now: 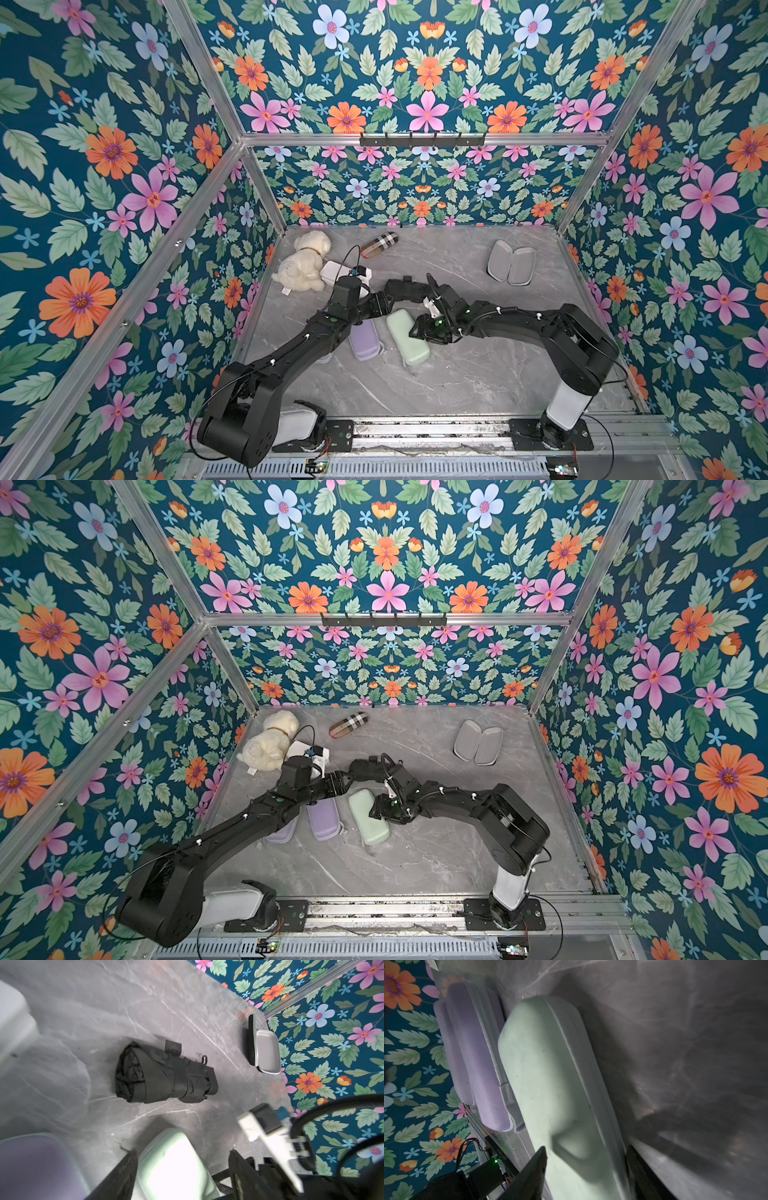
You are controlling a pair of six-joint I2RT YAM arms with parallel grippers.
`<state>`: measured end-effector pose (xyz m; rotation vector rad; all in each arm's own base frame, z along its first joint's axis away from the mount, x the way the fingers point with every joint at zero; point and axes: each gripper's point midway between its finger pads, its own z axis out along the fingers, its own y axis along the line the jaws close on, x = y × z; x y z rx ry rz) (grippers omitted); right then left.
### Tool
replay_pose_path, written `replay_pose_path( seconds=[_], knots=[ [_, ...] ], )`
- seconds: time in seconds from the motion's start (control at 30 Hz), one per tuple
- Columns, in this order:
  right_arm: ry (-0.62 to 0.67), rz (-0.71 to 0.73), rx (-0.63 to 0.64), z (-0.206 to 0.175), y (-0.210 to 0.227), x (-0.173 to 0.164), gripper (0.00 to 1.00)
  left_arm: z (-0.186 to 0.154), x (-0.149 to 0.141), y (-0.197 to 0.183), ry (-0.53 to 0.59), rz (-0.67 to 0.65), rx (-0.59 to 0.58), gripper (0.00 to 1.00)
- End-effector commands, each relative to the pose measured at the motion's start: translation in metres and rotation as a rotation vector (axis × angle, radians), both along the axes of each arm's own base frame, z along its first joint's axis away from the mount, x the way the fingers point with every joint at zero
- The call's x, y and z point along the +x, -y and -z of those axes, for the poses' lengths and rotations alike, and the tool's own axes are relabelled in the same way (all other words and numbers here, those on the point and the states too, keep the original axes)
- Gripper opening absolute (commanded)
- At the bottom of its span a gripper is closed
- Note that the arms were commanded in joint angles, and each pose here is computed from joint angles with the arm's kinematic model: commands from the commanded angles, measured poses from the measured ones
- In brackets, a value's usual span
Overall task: Put umbrellas into zippered umbrella sleeves
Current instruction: Move the umbrella sleeve at the center of the board.
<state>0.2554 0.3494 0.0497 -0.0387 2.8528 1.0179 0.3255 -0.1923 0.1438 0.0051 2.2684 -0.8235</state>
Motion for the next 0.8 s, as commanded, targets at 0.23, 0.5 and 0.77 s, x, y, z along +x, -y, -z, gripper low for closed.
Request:
replay_pose_path(
  seconds=[0.23,0.5,0.77],
  knots=[
    [-0.144,-0.033,0.143,-0.010,-0.088,-0.003,0.47,-0.052,0.003,-0.024,0.137,-0.078,0.060,0.71],
    [0.110,0.018,-0.124,-0.068,0.038,0.049,0.58,-0.094,0.002,-0.056,0.278,-0.201,0.066,0.99],
    [0.179,0.407,-0.668,-0.083,0.256,0.139,0.62,-0.086,0.007,-0.035,0.273,-0.095,0.010,0.86]
  ],
)
